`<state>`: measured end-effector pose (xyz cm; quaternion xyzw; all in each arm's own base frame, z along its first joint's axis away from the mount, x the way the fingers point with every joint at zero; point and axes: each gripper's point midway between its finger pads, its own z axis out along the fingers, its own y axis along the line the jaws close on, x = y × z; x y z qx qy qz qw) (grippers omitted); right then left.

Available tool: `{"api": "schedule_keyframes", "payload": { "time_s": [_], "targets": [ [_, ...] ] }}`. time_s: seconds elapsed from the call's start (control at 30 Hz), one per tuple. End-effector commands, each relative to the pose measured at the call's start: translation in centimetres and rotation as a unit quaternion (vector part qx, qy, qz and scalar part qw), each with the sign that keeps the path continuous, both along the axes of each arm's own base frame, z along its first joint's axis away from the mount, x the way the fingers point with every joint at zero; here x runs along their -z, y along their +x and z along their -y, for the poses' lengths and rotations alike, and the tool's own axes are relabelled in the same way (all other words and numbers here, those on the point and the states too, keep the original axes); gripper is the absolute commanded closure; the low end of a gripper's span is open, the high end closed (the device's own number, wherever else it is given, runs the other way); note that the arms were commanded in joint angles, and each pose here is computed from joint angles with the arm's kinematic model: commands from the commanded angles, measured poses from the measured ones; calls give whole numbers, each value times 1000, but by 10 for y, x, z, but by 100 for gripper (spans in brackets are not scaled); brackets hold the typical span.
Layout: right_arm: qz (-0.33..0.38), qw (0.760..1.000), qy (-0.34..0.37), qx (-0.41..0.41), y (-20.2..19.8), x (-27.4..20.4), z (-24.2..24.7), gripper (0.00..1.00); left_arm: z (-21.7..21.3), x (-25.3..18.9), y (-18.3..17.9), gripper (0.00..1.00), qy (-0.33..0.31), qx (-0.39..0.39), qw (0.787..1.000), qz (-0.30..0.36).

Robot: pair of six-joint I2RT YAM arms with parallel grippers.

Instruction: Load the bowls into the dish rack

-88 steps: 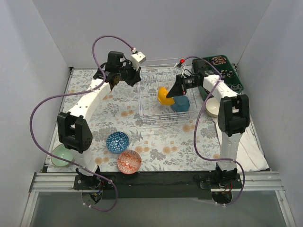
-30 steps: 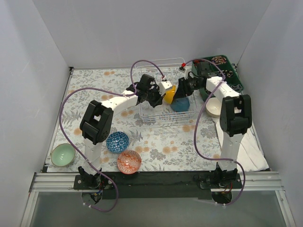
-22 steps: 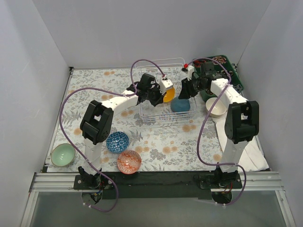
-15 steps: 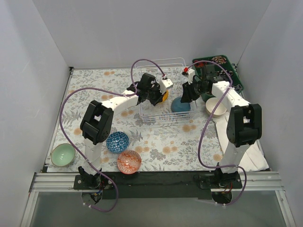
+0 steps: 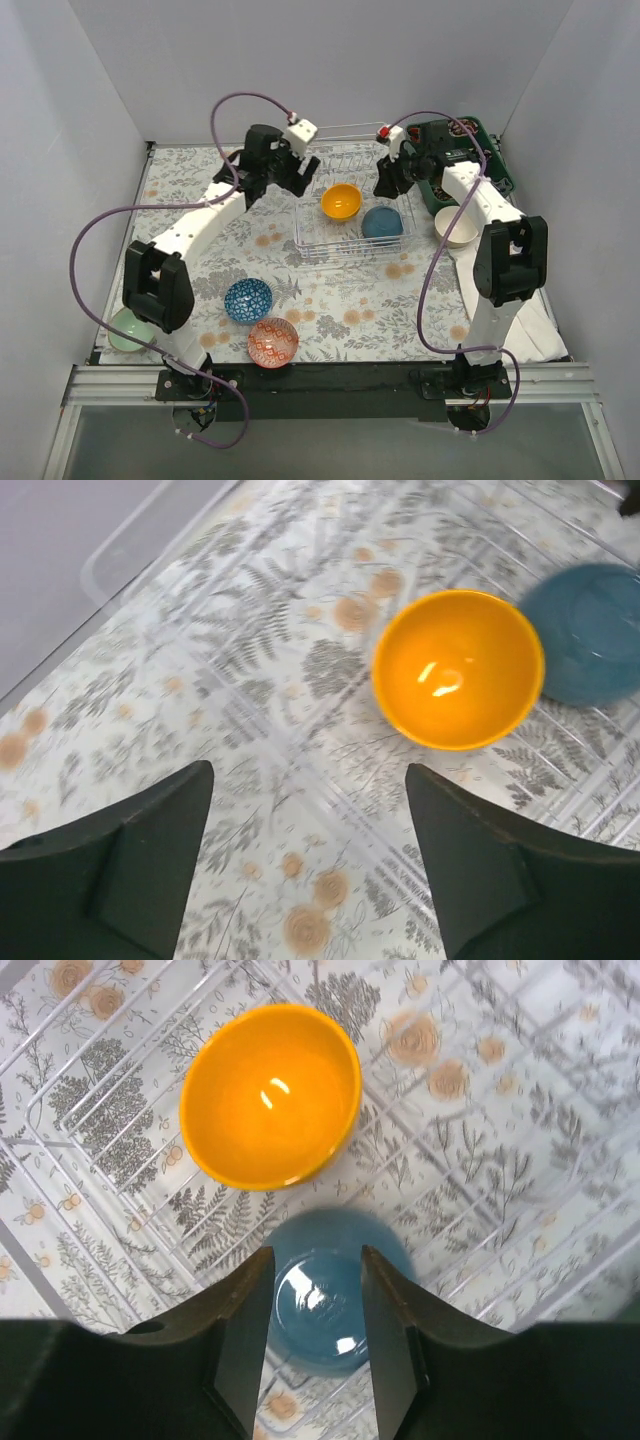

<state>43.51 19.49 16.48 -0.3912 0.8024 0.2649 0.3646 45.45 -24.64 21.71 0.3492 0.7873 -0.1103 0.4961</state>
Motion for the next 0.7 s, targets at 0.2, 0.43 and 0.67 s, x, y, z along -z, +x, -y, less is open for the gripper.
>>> {"api": "schedule_keyframes", "payload": {
  "time_s": [0.2, 0.43, 0.67],
  "targets": [
    [84, 969, -107, -206, -16, 8, -92, 41, -90, -5, 1, 13, -36, -159, 985, -52],
    [76, 957, -157, -233, -32, 35, -105, 41, -92, -10, -11, 13, -48, -158, 985, -44],
    [78, 946, -224, -222, -28, 58, -111, 41, -95, -11, -29, 12, -54, -152, 986, -41]
  ]
}}
